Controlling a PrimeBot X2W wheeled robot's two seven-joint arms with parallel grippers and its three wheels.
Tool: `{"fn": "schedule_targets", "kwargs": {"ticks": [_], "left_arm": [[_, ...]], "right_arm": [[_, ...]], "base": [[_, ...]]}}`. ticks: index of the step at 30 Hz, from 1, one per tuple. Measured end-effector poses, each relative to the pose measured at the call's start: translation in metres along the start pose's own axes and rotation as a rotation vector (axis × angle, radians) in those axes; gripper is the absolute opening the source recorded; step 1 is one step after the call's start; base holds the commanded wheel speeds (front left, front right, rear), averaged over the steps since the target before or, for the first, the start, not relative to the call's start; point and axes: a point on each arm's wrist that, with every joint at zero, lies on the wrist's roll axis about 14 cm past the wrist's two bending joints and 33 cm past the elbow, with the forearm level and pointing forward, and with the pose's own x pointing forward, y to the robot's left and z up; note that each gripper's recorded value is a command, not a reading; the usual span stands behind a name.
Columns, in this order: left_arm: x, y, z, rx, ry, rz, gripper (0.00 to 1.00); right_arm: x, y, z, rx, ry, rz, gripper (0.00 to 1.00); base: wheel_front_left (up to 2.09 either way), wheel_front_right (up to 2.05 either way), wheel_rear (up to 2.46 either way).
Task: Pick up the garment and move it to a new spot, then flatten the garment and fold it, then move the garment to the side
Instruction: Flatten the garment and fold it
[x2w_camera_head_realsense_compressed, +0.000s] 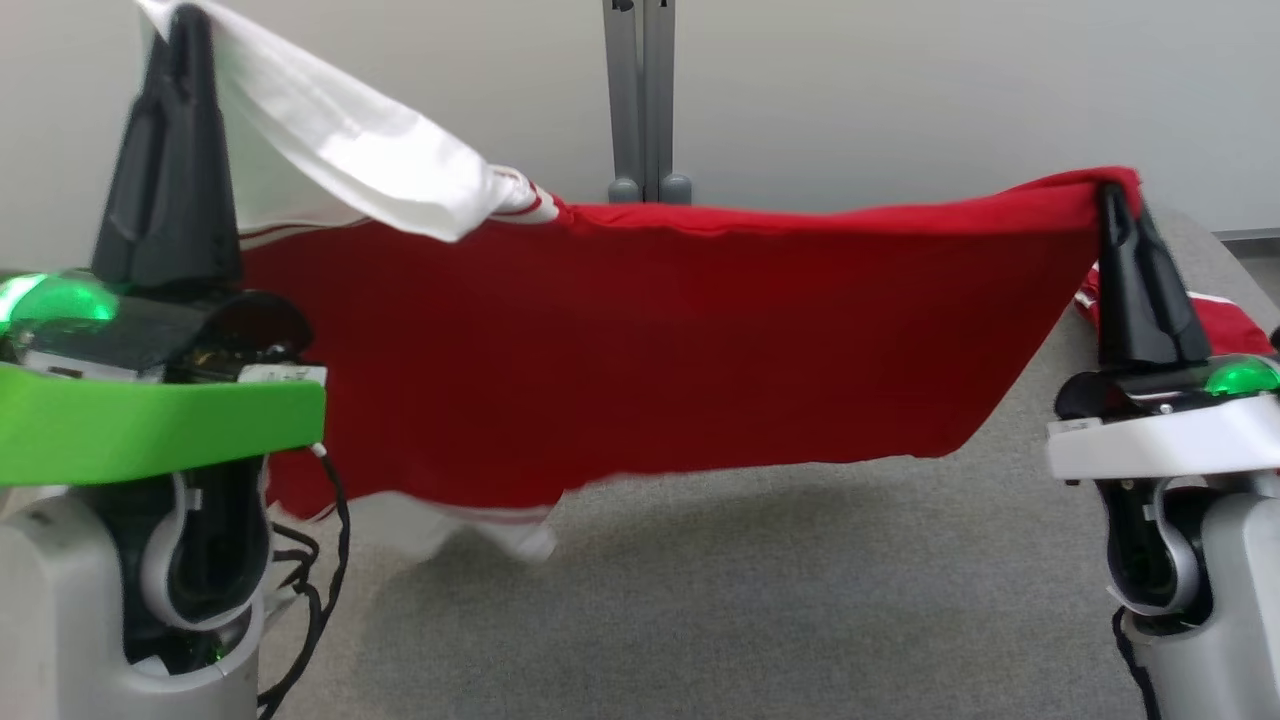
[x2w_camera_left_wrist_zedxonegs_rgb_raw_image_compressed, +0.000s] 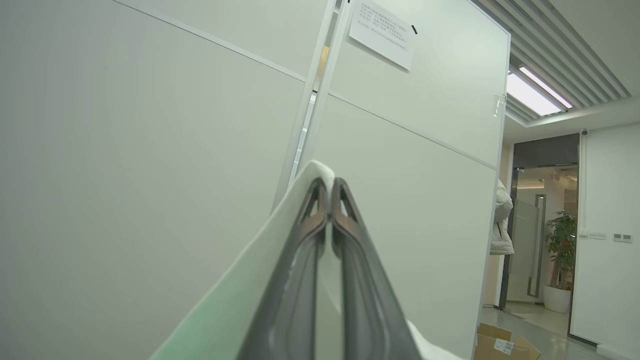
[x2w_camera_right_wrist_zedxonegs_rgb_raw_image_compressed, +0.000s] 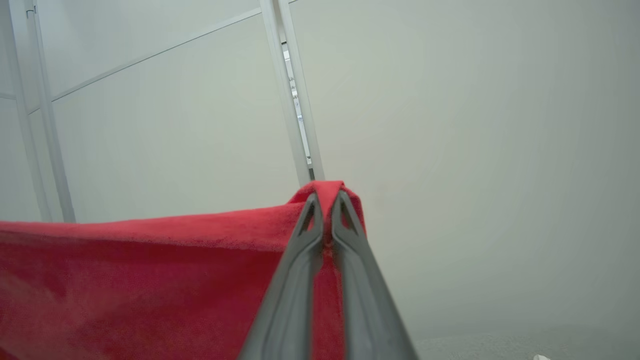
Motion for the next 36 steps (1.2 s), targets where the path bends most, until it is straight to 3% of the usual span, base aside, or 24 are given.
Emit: {"fn": "schedule_targets", "kwargs": {"ticks": [7, 12, 16, 20, 26, 31, 36], "left_arm": [[0.013, -0.056, 0.06, 0.02, -0.143, -0.184, 0.0], [0.021, -0.064, 0.055, 0.018, -0.113, -0.214, 0.0], [0.034, -0.045, 0.02, -0.001, -0.014, -0.17, 0.0], [0.061, -0.021, -0.026, -0.022, 0.087, -0.128, 0.0], [0.14, 0.025, -0.084, 0.059, 0.153, -0.076, 0.0], [0.207, 0.06, -0.095, 0.148, 0.025, -0.017, 0.0], [0.226, 0.089, -0.157, 0.125, 0.031, 0.008, 0.0]], "right_arm": [[-0.021, 0.007, 0.1, -0.135, -0.194, 0.0, 0.0], [-0.031, 0.008, 0.12, -0.14, -0.207, -0.014, 0.0], [-0.026, -0.004, 0.101, -0.141, -0.132, -0.045, 0.0], [0.003, -0.015, 0.062, -0.119, -0.041, -0.04, 0.0], [0.101, -0.036, 0.016, -0.173, -0.016, 0.006, 0.0], [0.18, -0.048, -0.007, -0.239, -0.077, 0.012, 0.0], [0.216, -0.076, -0.083, -0.268, 0.029, -0.031, 0.0]], "base": [[0.0, 0.0, 0.0], [0.0, 0.0, 0.0], [0.0, 0.0, 0.0], [0.0, 0.0, 0.0], [0.0, 0.0, 0.0], [0.0, 0.0, 0.0], [0.0, 0.0, 0.0]]}}
